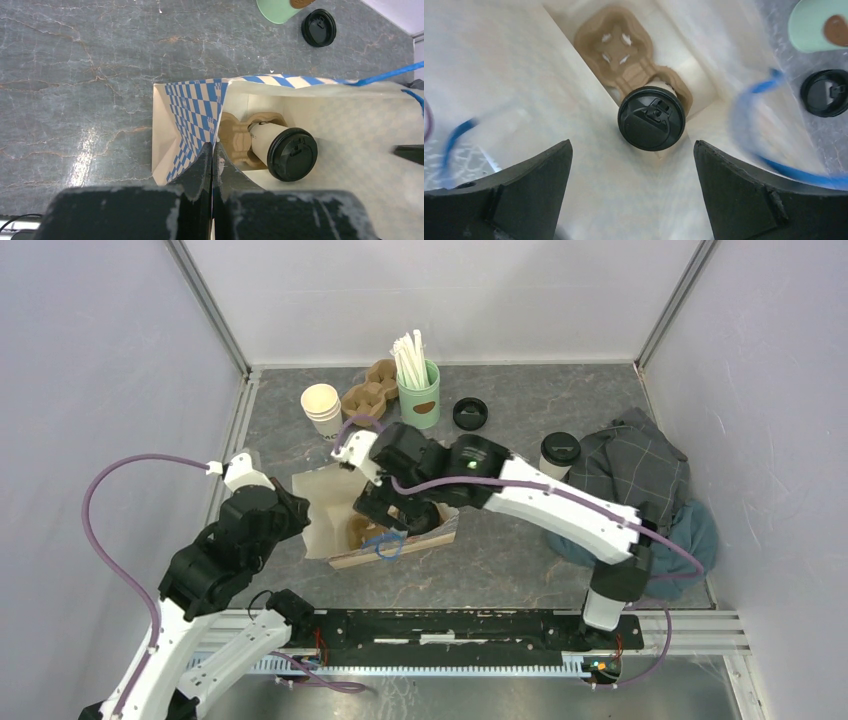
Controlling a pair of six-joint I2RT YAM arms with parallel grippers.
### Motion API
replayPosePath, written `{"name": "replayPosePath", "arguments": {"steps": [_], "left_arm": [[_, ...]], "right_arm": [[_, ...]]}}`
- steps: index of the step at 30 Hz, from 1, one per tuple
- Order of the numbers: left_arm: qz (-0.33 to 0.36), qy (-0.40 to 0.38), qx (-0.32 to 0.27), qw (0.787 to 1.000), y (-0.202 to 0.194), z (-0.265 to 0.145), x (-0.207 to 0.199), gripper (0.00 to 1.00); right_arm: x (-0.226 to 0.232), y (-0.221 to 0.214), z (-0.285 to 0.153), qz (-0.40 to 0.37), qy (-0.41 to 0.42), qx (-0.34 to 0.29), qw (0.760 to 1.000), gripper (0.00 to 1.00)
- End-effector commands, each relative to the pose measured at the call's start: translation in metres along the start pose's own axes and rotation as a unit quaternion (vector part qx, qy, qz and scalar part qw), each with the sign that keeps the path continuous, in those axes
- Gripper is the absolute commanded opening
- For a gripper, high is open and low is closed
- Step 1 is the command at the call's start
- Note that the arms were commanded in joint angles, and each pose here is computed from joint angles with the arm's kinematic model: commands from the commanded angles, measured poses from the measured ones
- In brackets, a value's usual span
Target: Pack the takeout coffee
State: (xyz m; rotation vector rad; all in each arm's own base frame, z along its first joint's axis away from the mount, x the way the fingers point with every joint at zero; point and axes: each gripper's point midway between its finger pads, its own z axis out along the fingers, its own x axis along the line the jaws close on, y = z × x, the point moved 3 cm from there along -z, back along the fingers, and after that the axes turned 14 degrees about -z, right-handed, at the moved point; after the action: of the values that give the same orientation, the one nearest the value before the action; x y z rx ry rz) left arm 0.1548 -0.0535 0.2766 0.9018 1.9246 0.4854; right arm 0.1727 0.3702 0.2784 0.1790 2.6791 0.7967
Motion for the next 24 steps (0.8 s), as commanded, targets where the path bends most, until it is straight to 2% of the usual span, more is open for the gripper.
{"name": "replayPosePath", "arguments": {"steps": [1, 6, 9, 13, 16, 17, 20, 24], "left_arm": [[-0.007, -0.020, -0.008, 1.000, 0.001, -0.001, -0.003, 0.02], [-0.002, -0.019, -0.009, 1.000, 0.002, -0.002, -0.002, 0.02], [0.001, -0.017, -0.007, 1.000, 0.001, -0.001, -0.002, 0.02], [0.004, -0.017, -0.008, 1.000, 0.003, -0.001, -0.003, 0.02], [0.009, -0.017, -0.009, 1.000, 0.004, 0.000, -0.005, 0.02], [0.011, -0.016, -0.008, 1.000, 0.004, 0.000, -0.005, 0.02], [0.014, -0.018, -0.007, 1.000, 0.004, 0.001, -0.008, 0.02], [0.015, -0.020, -0.005, 1.000, 0.004, 0.004, -0.011, 0.02]], "right_arm": [[-0.018, 0.033, -0.085, 0.056, -0.034, -0.130, 0.989, 0.98], [-0.033, 0.044, -0.158, 0.074, -0.069, -0.271, 0.957, 0.98], [-0.061, 0.026, -0.191, 0.110, -0.165, -0.300, 0.933, 0.98], [-0.123, -0.039, -0.226, 0.204, -0.360, -0.223, 0.883, 0.98], [-0.158, -0.078, -0.234, 0.232, -0.441, -0.149, 0.854, 0.98], [-0.171, -0.091, -0.235, 0.245, -0.457, -0.127, 0.846, 0.98], [-0.203, -0.129, -0.216, 0.273, -0.460, -0.060, 0.843, 0.98], [-0.235, -0.192, -0.172, 0.342, -0.408, 0.024, 0.846, 0.98]]}}
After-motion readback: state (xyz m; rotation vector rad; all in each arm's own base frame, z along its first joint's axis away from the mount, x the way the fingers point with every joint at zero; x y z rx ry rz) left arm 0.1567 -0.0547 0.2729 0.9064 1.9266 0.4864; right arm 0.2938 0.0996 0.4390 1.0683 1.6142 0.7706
